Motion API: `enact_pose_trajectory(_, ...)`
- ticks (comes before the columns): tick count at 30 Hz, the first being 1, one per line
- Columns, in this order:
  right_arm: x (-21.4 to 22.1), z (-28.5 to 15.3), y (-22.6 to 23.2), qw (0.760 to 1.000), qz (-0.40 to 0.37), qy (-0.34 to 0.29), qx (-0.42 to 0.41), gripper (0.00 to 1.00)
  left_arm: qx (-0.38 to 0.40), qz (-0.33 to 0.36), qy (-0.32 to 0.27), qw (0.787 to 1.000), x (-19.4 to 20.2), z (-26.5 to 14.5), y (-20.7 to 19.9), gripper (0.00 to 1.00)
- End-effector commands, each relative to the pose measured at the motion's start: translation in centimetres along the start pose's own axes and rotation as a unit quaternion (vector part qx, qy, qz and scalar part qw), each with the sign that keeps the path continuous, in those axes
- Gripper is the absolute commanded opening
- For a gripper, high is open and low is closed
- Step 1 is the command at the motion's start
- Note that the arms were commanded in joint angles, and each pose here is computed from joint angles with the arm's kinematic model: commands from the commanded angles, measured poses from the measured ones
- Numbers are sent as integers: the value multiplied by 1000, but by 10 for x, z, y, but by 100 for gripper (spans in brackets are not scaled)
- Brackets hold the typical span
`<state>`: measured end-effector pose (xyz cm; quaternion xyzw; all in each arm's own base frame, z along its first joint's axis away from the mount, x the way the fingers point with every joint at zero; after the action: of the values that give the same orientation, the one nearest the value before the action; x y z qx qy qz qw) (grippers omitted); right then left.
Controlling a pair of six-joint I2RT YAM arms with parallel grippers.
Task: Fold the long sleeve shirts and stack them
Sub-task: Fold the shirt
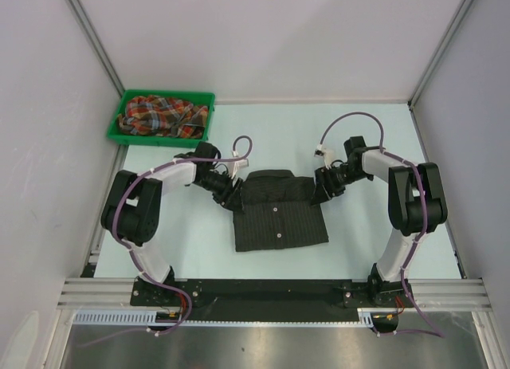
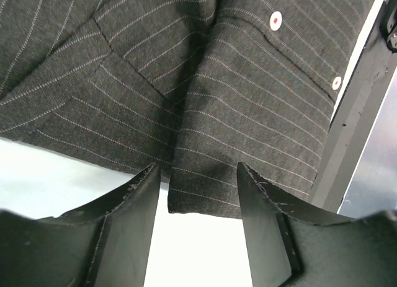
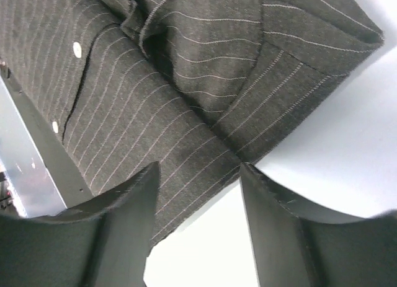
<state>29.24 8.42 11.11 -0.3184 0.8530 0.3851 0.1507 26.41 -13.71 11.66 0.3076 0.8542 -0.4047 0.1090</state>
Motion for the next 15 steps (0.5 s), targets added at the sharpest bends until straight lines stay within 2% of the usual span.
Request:
enact_pose_trajectory(1,-4,-1,-8,999,-24,-3,24,64,-1,4,0,1000,2,1,3,57)
enact_pose_trajectory(6,-11,-5,-12,999,-21,-14,33,69,-8,7,-1,1000,0,0,3,60)
enact_pose_trajectory(11,-11,-4,-2,1000,-3,-8,-12,51,-5,6,1,1000,-1,0,3,56)
enact_pose_trajectory(15,-4,-1,0,1000,6,4,-30,50,4,0,6,1000,2,-1,1,56)
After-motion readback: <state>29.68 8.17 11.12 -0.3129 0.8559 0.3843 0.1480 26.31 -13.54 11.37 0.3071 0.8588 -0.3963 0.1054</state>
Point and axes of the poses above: each gripper's point midway between its finger pads, its own z axis out along the fingers, its own y axis along the line the jaws close on, x = y × z, the point moved 10 cm from there along -z, back along the fingers, and after that the axes turned 5 degrees about -z, right-handed, at the moved point
